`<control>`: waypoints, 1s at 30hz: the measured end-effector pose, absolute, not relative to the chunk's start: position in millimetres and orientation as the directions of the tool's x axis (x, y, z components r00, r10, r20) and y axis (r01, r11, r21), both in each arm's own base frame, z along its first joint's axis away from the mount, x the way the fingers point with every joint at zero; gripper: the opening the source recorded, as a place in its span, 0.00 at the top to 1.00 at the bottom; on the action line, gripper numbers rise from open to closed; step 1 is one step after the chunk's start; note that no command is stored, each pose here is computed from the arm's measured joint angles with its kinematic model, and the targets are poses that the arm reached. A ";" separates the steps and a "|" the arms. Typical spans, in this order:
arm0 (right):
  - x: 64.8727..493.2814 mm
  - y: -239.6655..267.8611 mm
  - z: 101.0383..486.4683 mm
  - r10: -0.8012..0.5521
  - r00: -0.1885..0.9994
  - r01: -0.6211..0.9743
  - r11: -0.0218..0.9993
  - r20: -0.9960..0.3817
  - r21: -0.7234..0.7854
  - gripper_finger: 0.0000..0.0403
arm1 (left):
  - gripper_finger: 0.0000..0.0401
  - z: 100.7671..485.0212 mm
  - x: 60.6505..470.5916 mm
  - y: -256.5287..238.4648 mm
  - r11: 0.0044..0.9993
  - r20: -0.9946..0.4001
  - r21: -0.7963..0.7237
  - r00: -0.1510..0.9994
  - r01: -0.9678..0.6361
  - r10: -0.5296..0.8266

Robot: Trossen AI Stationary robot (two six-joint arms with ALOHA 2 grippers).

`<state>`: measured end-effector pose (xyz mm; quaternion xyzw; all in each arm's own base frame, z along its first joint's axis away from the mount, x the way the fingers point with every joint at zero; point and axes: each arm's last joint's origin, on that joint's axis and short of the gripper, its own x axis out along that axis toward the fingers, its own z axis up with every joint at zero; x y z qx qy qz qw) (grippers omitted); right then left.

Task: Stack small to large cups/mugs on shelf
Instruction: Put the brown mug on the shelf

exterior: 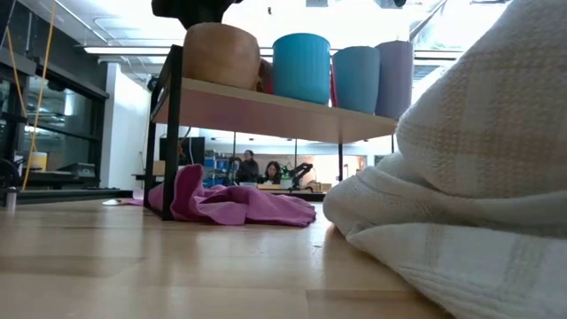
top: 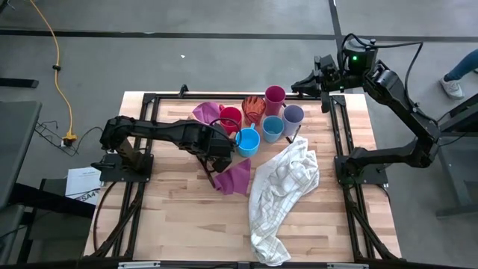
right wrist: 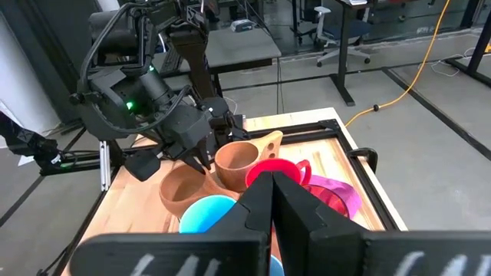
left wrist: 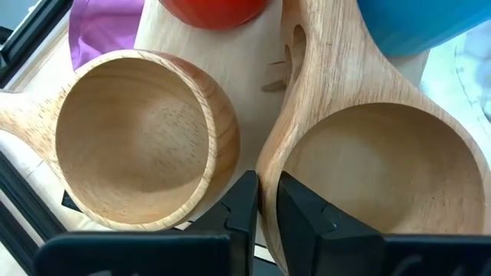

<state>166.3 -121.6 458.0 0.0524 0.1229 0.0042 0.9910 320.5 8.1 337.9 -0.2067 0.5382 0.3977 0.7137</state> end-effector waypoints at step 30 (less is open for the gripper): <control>166.3 -121.5 457.7 0.022 0.969 0.004 0.994 -0.246 0.106 1.00 | 0.91 338.1 320.8 8.3 0.615 -0.930 0.142 0.107 -0.775 0.351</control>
